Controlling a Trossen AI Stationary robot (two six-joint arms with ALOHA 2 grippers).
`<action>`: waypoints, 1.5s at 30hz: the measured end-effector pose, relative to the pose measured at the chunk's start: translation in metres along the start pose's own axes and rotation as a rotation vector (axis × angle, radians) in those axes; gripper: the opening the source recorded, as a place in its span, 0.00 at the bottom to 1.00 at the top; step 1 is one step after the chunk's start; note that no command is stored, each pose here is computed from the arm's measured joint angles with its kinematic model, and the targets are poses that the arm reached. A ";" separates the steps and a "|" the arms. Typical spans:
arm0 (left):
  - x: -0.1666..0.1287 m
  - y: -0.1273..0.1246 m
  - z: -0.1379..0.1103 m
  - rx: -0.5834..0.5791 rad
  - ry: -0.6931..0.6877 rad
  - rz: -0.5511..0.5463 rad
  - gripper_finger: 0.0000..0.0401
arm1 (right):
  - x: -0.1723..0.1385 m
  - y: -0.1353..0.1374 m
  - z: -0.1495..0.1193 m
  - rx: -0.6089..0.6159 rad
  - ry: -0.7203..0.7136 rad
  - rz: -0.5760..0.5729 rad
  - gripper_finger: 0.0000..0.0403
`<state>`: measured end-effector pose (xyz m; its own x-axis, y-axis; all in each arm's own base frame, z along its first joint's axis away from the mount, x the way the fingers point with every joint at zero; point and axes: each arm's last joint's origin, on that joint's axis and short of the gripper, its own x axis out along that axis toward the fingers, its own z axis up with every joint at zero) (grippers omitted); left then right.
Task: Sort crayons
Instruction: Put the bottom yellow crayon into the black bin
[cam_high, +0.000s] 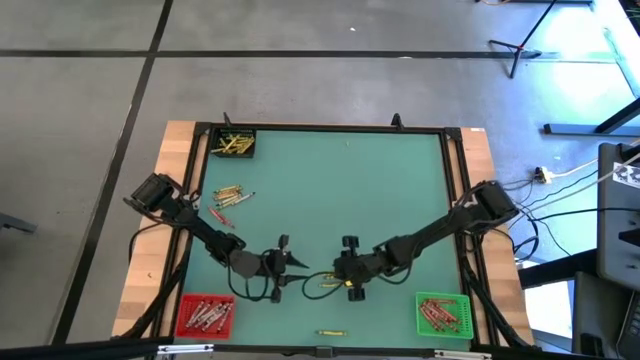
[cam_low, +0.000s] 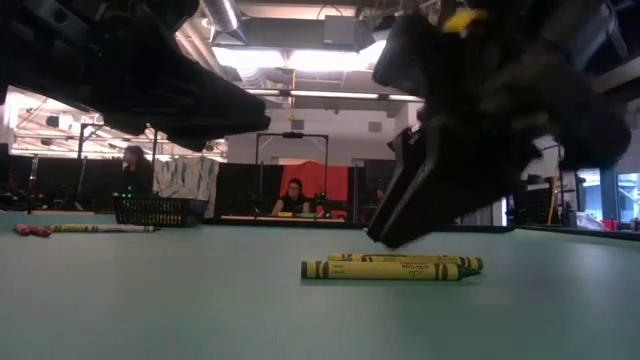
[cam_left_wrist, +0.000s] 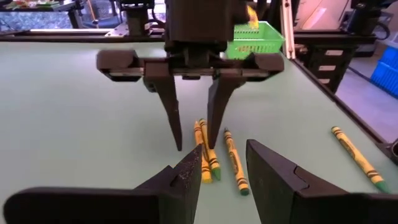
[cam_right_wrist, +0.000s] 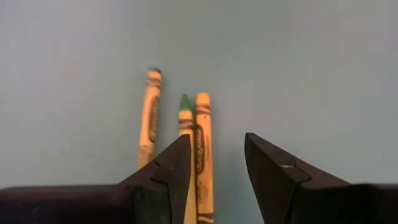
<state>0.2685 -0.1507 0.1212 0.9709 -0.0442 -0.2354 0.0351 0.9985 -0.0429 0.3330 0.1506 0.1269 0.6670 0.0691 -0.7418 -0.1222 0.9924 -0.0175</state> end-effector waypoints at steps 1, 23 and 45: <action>0.000 0.001 0.000 0.001 0.002 0.003 0.27 | 0.001 0.000 -0.002 0.001 0.006 -0.007 0.37; 0.002 0.005 0.000 0.001 0.004 0.019 0.27 | 0.008 -0.031 -0.023 0.057 0.070 -0.008 0.16; 0.018 0.034 -0.004 0.003 0.136 0.085 0.27 | -0.001 -0.036 -0.004 -0.019 -0.093 -0.088 0.01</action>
<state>0.2867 -0.1179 0.1119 0.9292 0.0365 -0.3678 -0.0450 0.9989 -0.0145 0.3340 0.1141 0.1251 0.7407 -0.0080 -0.6718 -0.0739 0.9929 -0.0934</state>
